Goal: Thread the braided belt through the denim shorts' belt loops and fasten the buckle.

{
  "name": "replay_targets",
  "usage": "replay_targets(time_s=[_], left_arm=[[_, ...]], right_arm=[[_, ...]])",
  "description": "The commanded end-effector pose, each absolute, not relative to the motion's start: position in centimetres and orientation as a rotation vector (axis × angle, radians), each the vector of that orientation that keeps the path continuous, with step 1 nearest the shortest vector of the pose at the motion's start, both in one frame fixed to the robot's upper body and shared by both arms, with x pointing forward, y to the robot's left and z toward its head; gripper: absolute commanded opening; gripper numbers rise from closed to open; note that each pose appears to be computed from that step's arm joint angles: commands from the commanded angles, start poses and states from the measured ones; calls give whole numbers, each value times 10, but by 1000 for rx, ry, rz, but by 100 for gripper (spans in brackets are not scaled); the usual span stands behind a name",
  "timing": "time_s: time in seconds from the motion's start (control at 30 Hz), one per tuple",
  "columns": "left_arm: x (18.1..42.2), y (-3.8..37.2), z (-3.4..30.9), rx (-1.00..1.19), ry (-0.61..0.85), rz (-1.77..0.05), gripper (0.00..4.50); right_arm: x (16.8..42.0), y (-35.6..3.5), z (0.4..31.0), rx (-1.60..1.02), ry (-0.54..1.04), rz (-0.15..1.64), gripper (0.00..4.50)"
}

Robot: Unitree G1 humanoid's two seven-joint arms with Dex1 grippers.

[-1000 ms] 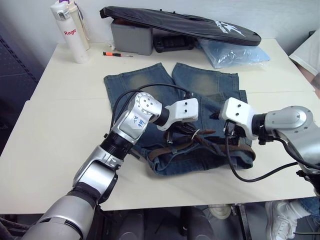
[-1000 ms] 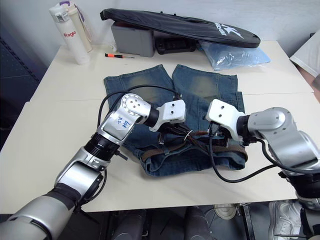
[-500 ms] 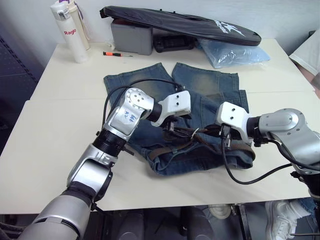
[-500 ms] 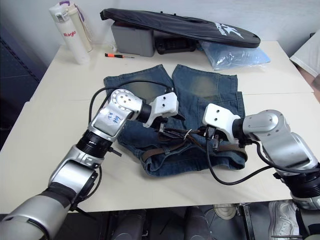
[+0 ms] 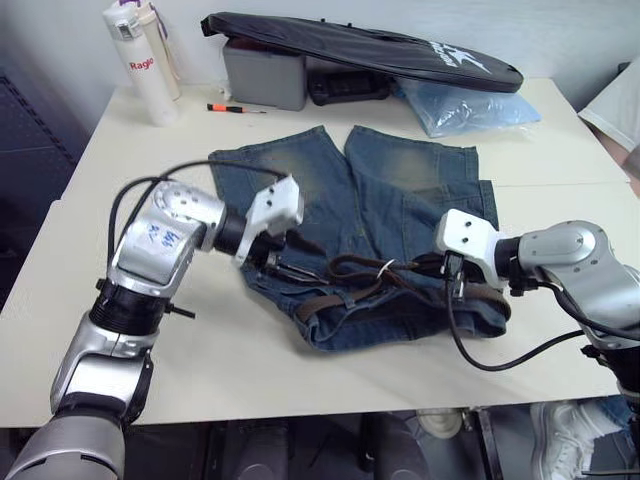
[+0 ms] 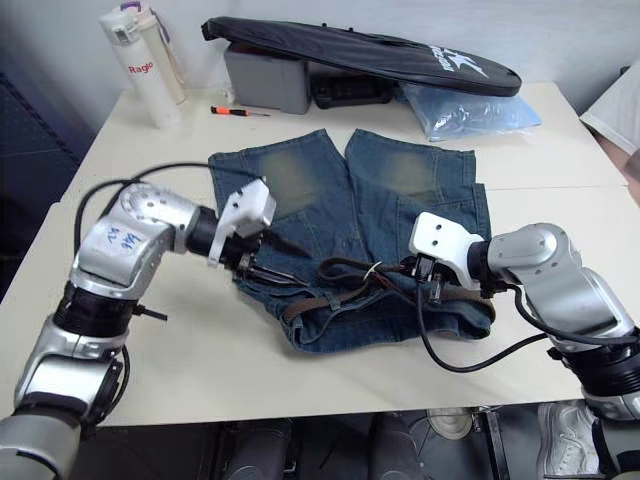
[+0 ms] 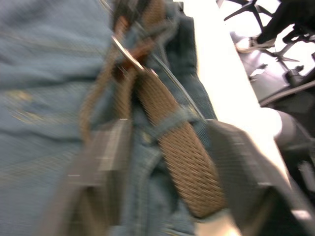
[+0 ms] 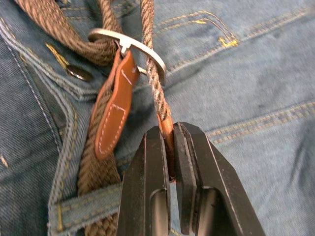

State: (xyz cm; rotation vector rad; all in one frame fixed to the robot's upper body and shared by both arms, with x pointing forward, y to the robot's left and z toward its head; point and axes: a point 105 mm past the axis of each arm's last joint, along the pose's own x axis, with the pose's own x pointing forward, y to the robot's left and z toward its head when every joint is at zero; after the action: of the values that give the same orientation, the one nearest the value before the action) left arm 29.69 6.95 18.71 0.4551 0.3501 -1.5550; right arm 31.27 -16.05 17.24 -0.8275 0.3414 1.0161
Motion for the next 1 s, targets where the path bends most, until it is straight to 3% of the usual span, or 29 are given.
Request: replay_targets(time_s=[0.03, 0.1, 0.53, 1.0], left_arm=[[291, 58, 185, 495, 321, -1580, 84], [291, 53, 178, 479, 334, -1587, 5], [285, 78, 127, 646, 518, -1570, 5], [269, 99, 103, 627, 609, -1566, 5]], right_arm=[[312, -159, 184, -889, 285, 1027, 0], [312, -158, 185, -906, 275, 1030, 0], [307, -165, 191, -1064, 192, 1005, 0], [282, -260, 187, -1362, 45, 862, 0]])
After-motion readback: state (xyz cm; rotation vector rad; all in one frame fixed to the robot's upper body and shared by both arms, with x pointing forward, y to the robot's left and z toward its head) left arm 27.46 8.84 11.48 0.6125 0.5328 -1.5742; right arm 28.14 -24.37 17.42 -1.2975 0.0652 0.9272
